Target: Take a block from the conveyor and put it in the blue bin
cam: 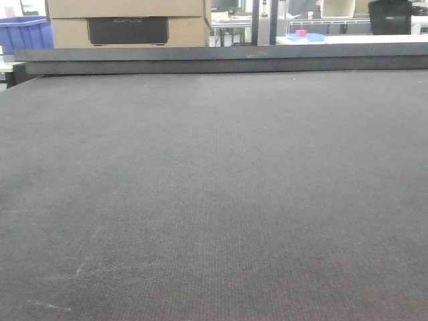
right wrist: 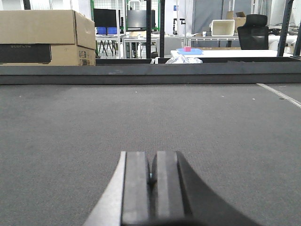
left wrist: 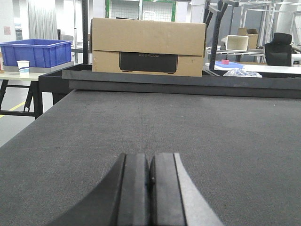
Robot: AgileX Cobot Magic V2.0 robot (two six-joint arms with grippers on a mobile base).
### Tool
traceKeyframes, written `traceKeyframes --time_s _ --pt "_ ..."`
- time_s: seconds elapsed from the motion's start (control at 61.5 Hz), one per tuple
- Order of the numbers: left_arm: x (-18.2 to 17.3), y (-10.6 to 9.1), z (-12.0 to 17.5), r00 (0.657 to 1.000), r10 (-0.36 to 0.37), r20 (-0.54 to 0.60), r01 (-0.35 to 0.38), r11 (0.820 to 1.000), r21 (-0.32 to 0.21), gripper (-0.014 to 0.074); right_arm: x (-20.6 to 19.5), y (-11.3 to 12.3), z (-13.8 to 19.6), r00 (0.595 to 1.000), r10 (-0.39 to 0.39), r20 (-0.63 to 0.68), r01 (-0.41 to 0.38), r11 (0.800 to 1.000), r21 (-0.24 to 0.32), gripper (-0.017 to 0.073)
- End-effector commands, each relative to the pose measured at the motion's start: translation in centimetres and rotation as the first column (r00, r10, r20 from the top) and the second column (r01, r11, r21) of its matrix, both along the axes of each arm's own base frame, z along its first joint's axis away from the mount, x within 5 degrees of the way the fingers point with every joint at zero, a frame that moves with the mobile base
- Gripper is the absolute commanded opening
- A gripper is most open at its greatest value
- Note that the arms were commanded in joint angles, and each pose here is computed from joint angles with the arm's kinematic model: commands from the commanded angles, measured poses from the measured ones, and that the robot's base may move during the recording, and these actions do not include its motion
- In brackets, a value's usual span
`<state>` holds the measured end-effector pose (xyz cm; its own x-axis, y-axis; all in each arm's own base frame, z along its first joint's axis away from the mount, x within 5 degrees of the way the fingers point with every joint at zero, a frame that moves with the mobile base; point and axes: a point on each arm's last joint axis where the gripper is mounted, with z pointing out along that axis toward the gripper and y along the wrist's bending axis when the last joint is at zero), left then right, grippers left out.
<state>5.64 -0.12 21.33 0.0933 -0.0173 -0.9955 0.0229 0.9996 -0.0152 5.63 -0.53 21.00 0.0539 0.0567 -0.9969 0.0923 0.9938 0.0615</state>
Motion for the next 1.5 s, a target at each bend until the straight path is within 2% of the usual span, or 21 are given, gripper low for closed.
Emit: traceKeyframes --time_s 0.0,0.618,0.731,0.796,0.878,0.943,1.089,1.17,1.252,1.317,1.414,1.479 --pt "-0.1 0.0 0.2 1.0 0.002 0.019 -0.002 1.0 -0.01 -0.0111 0.0 0.0 0.1 1.0 -0.006 0.018 0.006 1.0 -0.009 -0.0162" --pt "-0.1 0.0 0.4 0.999 0.003 0.034 -0.003 1.0 -0.01 -0.0111 0.0 0.0 0.1 1.0 -0.006 0.018 0.006 1.0 -0.009 -0.0162" --pt "-0.2 0.1 1.1 0.993 0.006 0.118 -0.005 1.0 -0.012 -0.0111 -0.1 -0.1 0.9 0.995 -0.009 0.103 0.011 1.0 -0.017 -0.0162" --pt "-0.2 0.1 1.0 0.994 0.008 0.108 -0.006 1.0 -0.014 -0.0111 -0.3 -0.1 1.6 0.983 -0.011 0.185 0.016 1.0 -0.024 -0.0162" --pt "-0.4 0.0 2.2 0.999 0.003 0.053 -0.002 1.0 -0.013 -0.0111 -0.4 -0.1 2.3 0.979 -0.011 0.206 0.017 1.0 -0.023 -0.0162" --pt "-0.9 0.0 3.4 1.0 -0.002 0.002 0.002 1.0 -0.011 -0.0111 -0.8 0.0 3.9 0.972 -0.009 0.233 0.016 1.0 -0.026 -0.0162" --pt "-2.1 0.0 7.9 1.0 -0.005 -0.015 0.005 1.0 -0.003 -0.0111 -2.5 0.2 8.7 0.964 -0.001 0.265 0.006 1.0 -0.021 -0.0162" --pt "-2.1 0.0 9.8 0.996 0.004 -0.093 -0.002 1.0 0.025 -0.0111 -2.7 0.3 10.8 0.982 0.005 0.188 -0.002 1.0 -0.016 -0.0162" --pt "-1.2 0.1 12.4 0.988 0.012 -0.155 -0.006 0.999 0.04 -0.0111 -2.1 0.4 12.5 0.999 0.013 0.03 -0.013 1.0 -0.003 -0.0162" --pt "-0.1 0.1 14.0 0.98 0.012 -0.199 -0.004 0.999 0.041 -0.0111 -1.4 0.4 14.0 0.996 0.021 -0.088 -0.021 1.0 0.01 -0.0162" --pt "2.2 0.0 15.6 0.943 0.012 -0.331 0.002 0.999 0.041 -0.0111 0.8 0.2 15.2 0.956 0.033 -0.291 -0.025 0.999 0.032 -0.0162" --pt "4.2 0.0 16.4 0.89 0.009 -0.455 0.009 0.999 0.037 -0.0111 2.2 0.2 16.0 0.916 0.047 -0.398 -0.029 0.998 0.052 -0.0162"
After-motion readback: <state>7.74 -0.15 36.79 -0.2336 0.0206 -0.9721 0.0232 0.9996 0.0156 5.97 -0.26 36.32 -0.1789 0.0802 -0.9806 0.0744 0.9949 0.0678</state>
